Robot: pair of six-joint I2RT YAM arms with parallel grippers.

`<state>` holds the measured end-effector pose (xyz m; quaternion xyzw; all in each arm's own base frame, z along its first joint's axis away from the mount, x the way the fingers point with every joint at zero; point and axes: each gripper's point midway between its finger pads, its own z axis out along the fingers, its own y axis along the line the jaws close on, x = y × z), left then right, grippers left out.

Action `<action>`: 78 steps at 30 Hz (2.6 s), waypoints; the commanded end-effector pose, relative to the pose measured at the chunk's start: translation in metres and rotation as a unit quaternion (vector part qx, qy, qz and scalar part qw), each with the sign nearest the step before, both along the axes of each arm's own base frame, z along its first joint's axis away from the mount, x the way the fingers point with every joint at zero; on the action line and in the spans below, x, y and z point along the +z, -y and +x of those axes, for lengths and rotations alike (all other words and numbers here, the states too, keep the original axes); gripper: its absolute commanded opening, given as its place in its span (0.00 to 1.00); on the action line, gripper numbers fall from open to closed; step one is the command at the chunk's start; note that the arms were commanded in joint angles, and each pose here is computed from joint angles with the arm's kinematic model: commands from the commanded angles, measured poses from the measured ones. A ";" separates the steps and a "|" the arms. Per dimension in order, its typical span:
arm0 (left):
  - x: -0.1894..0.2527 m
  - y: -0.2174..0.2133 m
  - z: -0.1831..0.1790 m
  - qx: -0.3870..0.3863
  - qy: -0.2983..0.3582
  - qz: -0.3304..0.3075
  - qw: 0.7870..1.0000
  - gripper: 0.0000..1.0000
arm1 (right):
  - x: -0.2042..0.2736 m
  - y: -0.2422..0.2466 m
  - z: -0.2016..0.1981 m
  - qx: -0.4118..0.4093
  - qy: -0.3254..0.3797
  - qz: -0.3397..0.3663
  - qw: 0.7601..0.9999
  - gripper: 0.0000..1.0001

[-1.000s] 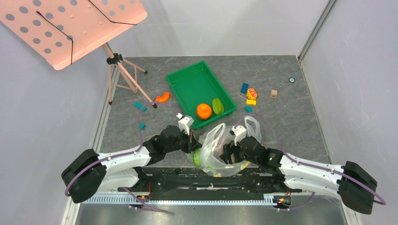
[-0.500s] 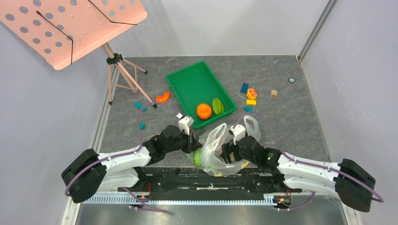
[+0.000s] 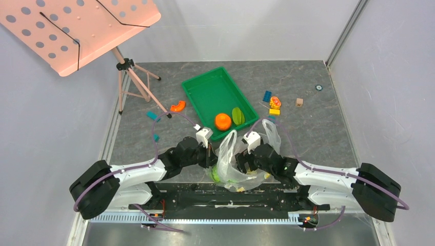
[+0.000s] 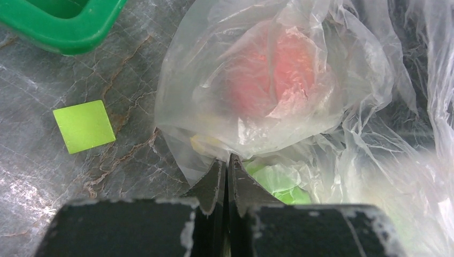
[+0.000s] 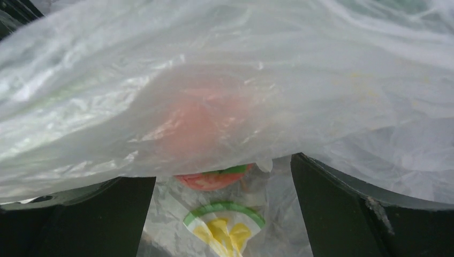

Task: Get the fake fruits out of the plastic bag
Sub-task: Take out the fake fruit from the plastic bag, then place the fake fruit in the bin.

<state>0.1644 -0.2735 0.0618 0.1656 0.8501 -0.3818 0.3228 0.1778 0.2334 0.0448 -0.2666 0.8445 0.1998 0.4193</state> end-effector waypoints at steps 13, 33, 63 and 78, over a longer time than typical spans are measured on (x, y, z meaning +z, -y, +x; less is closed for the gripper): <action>0.011 0.009 0.005 -0.023 0.029 -0.011 0.999 0.02 | 0.020 -0.023 0.023 -0.005 0.036 0.006 0.999 0.75; 0.007 0.000 0.010 0.004 0.033 0.005 0.999 0.02 | 0.087 0.007 -0.019 0.013 -0.002 0.057 0.998 0.57; -0.010 -0.019 -0.005 0.010 0.019 0.014 1.000 0.02 | 0.229 -0.049 0.095 -0.049 0.084 0.014 0.995 0.57; -0.013 -0.023 -0.005 0.016 0.022 0.023 0.999 0.02 | 0.124 -0.065 0.224 -0.056 0.014 -0.061 0.996 0.56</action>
